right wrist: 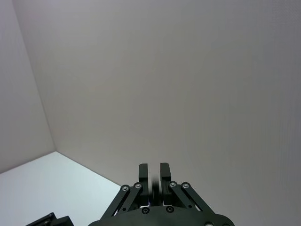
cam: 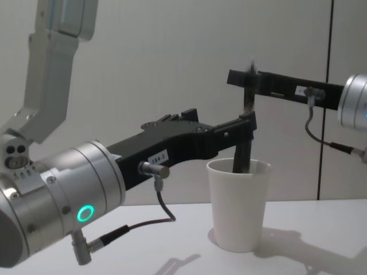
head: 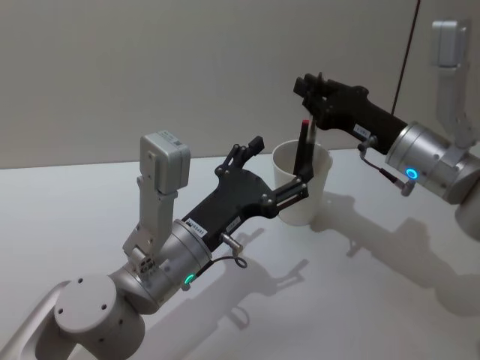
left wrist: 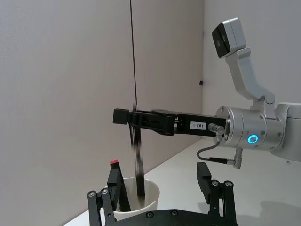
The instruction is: Place the pen into the pen holder.
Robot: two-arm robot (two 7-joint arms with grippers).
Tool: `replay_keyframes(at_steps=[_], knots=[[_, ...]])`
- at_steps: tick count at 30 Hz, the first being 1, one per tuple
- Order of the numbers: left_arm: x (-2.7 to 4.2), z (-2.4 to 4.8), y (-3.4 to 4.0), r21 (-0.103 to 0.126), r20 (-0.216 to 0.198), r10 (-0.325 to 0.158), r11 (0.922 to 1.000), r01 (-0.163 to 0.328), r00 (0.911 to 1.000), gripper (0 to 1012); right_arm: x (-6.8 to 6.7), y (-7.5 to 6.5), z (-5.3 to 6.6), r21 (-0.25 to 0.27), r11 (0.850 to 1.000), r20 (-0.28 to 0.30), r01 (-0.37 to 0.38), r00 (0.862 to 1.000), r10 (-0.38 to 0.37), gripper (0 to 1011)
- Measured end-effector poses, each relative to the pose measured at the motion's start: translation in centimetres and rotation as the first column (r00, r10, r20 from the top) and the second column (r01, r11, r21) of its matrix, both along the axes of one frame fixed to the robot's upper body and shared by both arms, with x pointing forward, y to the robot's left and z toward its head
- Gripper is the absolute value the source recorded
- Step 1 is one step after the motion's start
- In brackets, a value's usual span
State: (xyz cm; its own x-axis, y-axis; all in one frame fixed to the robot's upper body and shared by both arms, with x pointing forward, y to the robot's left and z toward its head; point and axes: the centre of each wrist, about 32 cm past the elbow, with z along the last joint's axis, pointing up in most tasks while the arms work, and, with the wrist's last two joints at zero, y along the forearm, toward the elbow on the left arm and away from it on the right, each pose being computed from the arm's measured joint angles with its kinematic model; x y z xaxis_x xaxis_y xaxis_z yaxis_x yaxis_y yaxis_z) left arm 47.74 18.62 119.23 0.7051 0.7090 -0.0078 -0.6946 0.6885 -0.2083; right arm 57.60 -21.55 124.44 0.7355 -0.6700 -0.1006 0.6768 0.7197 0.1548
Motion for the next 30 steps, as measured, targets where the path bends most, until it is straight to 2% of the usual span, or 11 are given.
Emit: replay_keyframes(at_steps=[8, 20, 30], knots=[[0.00, 0.00, 0.00, 0.000, 0.000, 0.000, 1.0000, 0.000, 1.0000, 1001, 0.00, 0.01, -0.01, -0.062, 0.998, 0.043, 0.009, 0.999, -0.006, 154], [0.00, 0.00, 0.00, 0.000, 0.000, 0.000, 1.0000, 0.000, 1.0000, 1001, -0.03, -0.06, -0.06, -0.117, 0.993, 0.080, 0.022, 0.997, -0.012, 154], [0.00, 0.00, 0.00, 0.000, 0.000, 0.000, 1.0000, 0.000, 1.0000, 1001, -0.06, -0.08, -0.10, -0.138, 0.990, 0.094, 0.028, 0.995, -0.016, 437]])
